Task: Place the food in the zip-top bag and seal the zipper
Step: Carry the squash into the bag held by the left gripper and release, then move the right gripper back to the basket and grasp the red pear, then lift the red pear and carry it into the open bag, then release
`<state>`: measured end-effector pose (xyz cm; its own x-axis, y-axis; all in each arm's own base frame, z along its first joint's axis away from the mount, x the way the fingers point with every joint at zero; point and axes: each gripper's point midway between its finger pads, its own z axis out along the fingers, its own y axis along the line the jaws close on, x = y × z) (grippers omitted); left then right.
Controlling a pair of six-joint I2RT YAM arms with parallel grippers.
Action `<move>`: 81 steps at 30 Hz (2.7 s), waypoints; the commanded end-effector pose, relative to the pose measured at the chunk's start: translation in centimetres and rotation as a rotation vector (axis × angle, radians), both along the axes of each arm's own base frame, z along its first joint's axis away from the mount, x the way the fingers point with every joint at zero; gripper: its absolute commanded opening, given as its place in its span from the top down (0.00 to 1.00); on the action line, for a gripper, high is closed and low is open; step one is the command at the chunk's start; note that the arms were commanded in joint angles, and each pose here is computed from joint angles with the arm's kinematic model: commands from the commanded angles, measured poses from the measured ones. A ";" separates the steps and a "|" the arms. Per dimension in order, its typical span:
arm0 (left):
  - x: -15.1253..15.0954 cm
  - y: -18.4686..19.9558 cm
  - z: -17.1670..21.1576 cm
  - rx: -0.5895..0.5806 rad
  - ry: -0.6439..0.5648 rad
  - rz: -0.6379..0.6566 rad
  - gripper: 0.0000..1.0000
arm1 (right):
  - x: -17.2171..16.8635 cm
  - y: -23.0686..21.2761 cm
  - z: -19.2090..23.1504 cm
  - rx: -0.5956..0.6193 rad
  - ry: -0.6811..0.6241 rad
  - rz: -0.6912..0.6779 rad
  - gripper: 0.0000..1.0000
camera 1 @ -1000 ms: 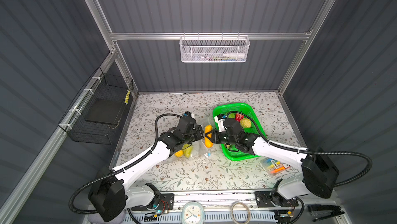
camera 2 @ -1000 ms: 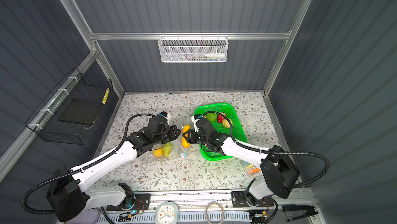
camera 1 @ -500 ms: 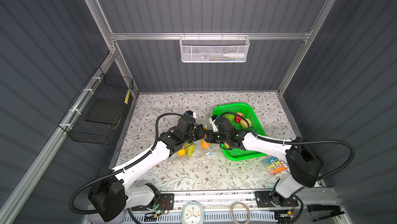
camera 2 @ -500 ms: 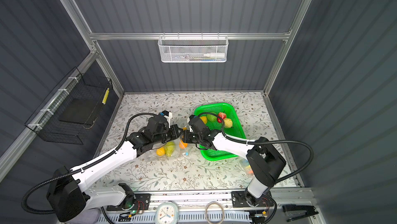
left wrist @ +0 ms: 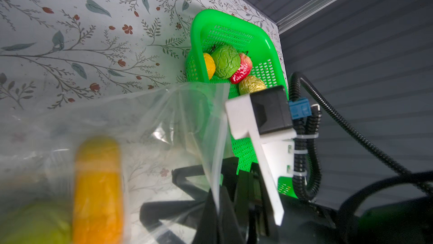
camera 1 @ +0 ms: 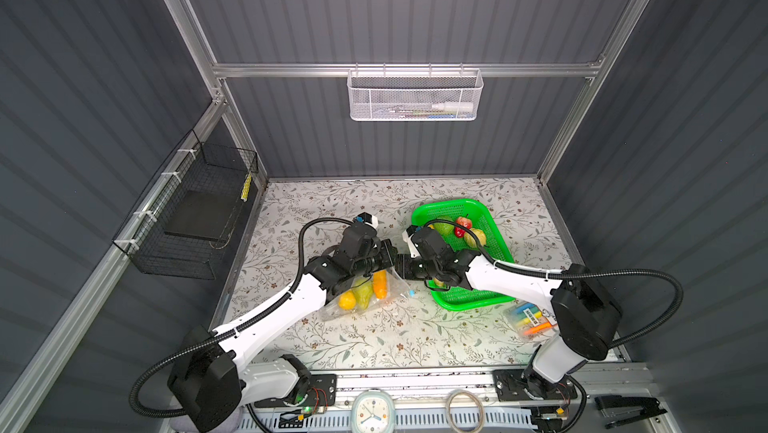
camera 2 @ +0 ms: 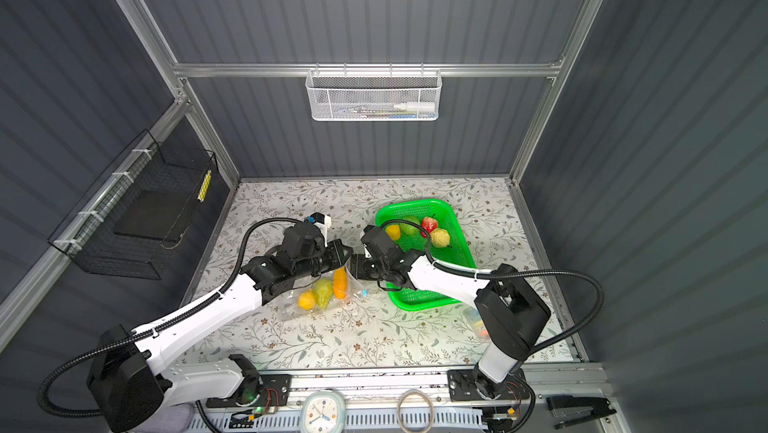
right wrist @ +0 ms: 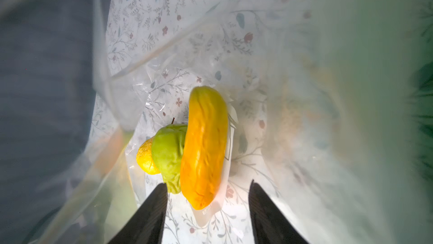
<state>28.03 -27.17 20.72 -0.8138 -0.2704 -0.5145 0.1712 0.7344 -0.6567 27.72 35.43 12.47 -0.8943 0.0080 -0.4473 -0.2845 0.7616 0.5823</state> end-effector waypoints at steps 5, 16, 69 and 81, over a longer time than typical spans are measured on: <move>-0.6 0.1 -0.4 0.019 0.005 -0.014 1.00 | 0.2 -0.7 6.2 0.043 -0.133 0.002 0.38; -0.6 0.3 -0.8 0.033 0.009 -0.013 1.00 | 1.7 -10.2 8.8 -0.230 -0.284 -0.112 0.29; -0.7 0.9 -1.8 0.068 0.031 0.007 1.00 | 2.2 -15.5 -8.4 -0.625 0.078 0.029 0.29; -0.7 1.0 -1.5 0.064 0.028 0.012 1.00 | 3.1 -15.8 -9.3 -0.664 0.054 0.021 0.27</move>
